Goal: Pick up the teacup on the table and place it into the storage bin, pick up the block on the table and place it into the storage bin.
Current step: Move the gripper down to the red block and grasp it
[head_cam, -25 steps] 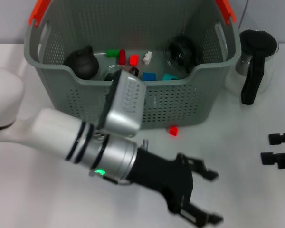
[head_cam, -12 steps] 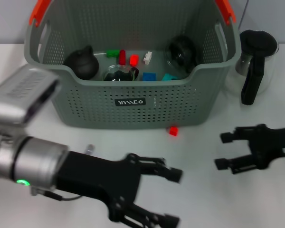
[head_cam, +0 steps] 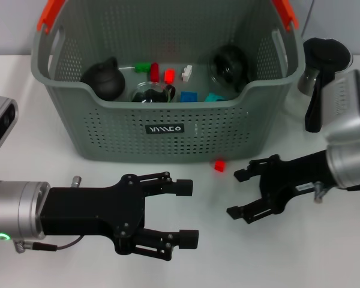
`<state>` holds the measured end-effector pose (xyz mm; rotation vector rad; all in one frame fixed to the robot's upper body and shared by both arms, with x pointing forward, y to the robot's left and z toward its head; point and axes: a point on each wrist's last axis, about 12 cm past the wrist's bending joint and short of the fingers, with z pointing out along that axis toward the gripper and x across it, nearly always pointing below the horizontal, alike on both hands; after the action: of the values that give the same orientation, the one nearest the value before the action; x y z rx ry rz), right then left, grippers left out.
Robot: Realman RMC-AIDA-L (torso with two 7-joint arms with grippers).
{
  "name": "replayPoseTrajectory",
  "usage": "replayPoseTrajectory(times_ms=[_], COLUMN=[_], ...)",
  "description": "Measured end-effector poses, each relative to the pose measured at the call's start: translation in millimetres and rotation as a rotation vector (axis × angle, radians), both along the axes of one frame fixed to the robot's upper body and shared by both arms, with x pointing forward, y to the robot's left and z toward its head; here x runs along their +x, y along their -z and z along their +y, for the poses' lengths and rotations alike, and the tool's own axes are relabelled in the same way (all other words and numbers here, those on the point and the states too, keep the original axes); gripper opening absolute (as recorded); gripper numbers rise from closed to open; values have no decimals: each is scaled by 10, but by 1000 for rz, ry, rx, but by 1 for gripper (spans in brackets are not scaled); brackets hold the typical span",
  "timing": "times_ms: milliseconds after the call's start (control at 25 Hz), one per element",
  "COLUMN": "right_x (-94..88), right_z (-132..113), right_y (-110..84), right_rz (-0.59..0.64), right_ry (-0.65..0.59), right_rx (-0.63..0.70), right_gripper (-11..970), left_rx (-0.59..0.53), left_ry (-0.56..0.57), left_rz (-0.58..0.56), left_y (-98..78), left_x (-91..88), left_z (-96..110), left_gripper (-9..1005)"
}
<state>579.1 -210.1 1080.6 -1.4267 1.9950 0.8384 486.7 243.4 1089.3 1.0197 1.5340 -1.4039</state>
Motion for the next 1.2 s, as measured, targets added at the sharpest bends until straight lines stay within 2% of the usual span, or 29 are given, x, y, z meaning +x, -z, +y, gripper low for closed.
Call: replayPoseTrajectory(times_ms=[240,1200], right_x=[47,162], right_z=[168,342], right_y=[30,-23], right_rz=[-23,-132], right_ry=[-55,-149], right_rx=[-61,-171], right_gripper=[941,940], left_rx=[-4,-11], left_ry=[-3,-30], left_rz=[3,17], left_y=[4,32], left_x=[-5,26], left_z=[-3,-47], left_gripper=[934,934])
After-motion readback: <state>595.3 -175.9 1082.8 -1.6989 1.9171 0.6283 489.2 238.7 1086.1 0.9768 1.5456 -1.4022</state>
